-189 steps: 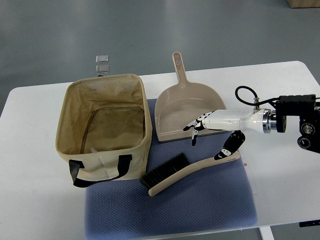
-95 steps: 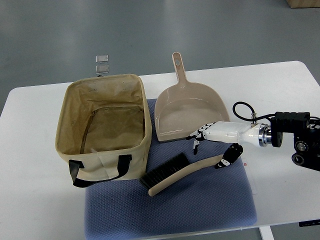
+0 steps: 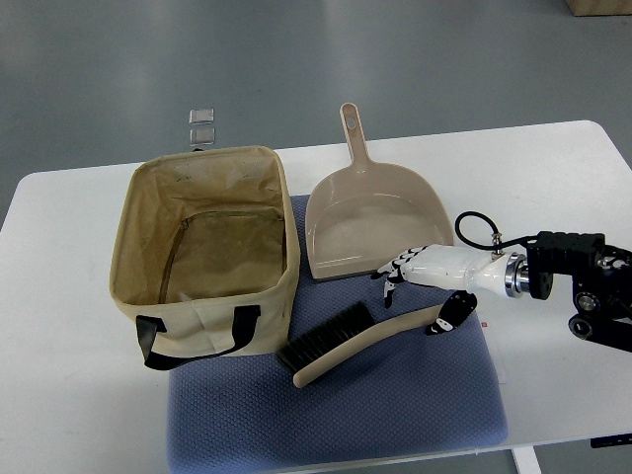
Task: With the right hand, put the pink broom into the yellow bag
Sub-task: 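Lower the right hand onto the brush handle and close fingers around it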
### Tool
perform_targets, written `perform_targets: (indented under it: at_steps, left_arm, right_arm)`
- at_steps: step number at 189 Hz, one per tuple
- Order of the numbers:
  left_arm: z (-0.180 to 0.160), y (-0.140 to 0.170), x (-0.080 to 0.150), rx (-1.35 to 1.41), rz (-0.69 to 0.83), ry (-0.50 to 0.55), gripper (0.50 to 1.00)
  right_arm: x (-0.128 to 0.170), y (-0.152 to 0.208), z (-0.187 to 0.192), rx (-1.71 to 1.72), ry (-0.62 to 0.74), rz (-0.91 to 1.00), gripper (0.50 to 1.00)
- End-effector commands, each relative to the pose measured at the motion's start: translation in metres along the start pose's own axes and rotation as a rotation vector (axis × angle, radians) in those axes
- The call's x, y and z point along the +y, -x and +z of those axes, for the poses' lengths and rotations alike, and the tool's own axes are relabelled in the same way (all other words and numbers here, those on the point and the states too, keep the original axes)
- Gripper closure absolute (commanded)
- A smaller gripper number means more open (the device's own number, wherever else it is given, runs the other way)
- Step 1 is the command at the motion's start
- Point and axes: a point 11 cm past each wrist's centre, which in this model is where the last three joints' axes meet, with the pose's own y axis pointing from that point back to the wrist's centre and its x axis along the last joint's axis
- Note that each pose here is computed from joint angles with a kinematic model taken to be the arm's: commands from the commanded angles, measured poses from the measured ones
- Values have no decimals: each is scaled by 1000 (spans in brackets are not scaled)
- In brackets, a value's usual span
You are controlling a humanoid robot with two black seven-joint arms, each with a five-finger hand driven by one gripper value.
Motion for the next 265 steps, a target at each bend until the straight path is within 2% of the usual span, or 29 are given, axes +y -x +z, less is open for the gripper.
perform_targets:
  at_steps: [1, 25, 38, 164, 181, 198, 227, 265]
  left_arm:
    - [0, 0, 0, 1, 1, 0, 500]
    - [0, 0, 0, -1, 1, 0, 500]
    - [0, 0, 0, 1, -1, 0, 500]
    - [0, 0, 0, 1, 1, 0, 500]
    - [0, 0, 0, 1, -1, 0, 500]
    - [0, 0, 0, -1, 1, 0, 500]
    - [0, 0, 0, 1, -1, 0, 500]
    - [0, 0, 0, 1, 1, 0, 500]
  right_arm:
    - [-1, 2, 2, 5, 10, -3, 579]
    - [-1, 3, 1, 6, 5, -5, 597]
    - [-2, 3, -1, 4, -1, -2, 630]
    - [-12, 5, -12, 2, -39, -14, 683]
    - [-12, 4, -12, 4, -39, -13, 707]
    - [-11, 4, -11, 4, -38, -17, 775]
    - [-11, 5, -11, 11, -36, -22, 844]
    - [-10, 6, -11, 10, -47, -28, 844]
